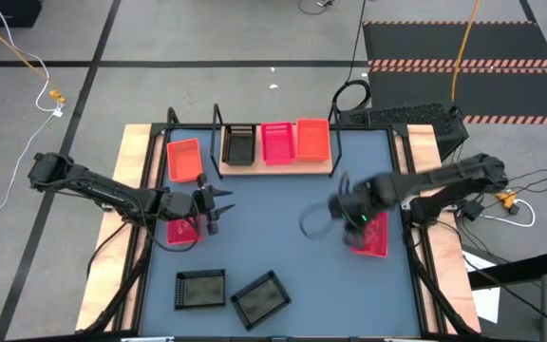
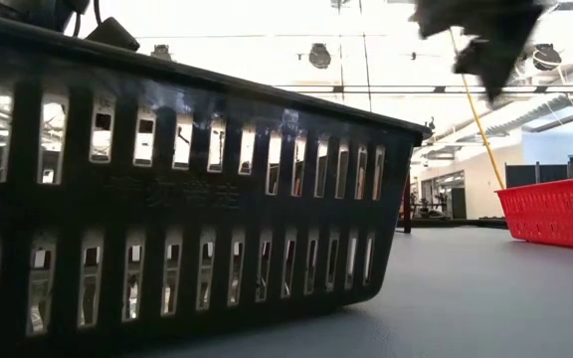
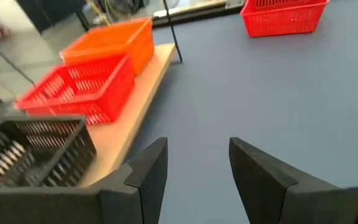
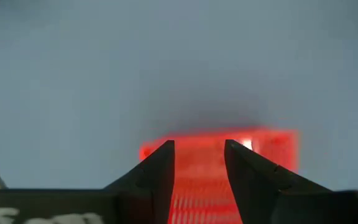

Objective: Stack baskets on shelf by color
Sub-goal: Stack the right red bin on the red bin on the shelf

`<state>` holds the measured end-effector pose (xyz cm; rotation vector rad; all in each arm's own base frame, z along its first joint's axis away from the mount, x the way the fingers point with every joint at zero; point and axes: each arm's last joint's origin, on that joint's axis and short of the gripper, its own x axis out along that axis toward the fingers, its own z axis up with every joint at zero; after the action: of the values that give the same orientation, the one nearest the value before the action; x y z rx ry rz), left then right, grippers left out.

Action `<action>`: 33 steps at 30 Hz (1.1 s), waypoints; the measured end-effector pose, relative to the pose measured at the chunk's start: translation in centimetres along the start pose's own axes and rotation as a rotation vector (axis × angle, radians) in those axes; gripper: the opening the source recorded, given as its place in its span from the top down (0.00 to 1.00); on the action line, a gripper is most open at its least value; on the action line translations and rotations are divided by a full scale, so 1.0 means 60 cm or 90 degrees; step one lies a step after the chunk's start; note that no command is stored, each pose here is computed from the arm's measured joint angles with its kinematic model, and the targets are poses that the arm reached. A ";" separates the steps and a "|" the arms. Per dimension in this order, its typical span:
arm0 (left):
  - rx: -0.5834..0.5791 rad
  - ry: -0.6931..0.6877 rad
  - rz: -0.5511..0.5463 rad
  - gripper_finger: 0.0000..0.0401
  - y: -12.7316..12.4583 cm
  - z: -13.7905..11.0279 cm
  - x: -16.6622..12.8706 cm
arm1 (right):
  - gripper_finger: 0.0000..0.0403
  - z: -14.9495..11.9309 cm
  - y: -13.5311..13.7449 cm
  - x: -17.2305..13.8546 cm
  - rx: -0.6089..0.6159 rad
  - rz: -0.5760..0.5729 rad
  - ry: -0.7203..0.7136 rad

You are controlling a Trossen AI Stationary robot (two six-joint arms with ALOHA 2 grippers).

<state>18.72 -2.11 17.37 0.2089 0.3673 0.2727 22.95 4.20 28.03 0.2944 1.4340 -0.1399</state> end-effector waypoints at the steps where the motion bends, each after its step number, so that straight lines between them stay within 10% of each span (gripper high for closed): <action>1: 0.012 -0.009 0.003 0.56 0.001 0.002 0.000 | 0.68 -0.018 0.007 0.012 -0.018 0.000 0.018; 26: 0.094 -0.152 0.036 0.56 0.064 0.035 0.017 | 0.77 -0.143 0.049 0.157 0.033 -0.002 0.065; 33: 0.093 -0.153 0.038 0.56 0.066 0.035 0.017 | 0.97 -0.146 0.047 0.163 0.041 0.001 0.069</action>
<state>19.57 1.61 19.95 0.3929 0.1430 0.2762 16.69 10.17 17.74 0.3605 1.5386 -0.1702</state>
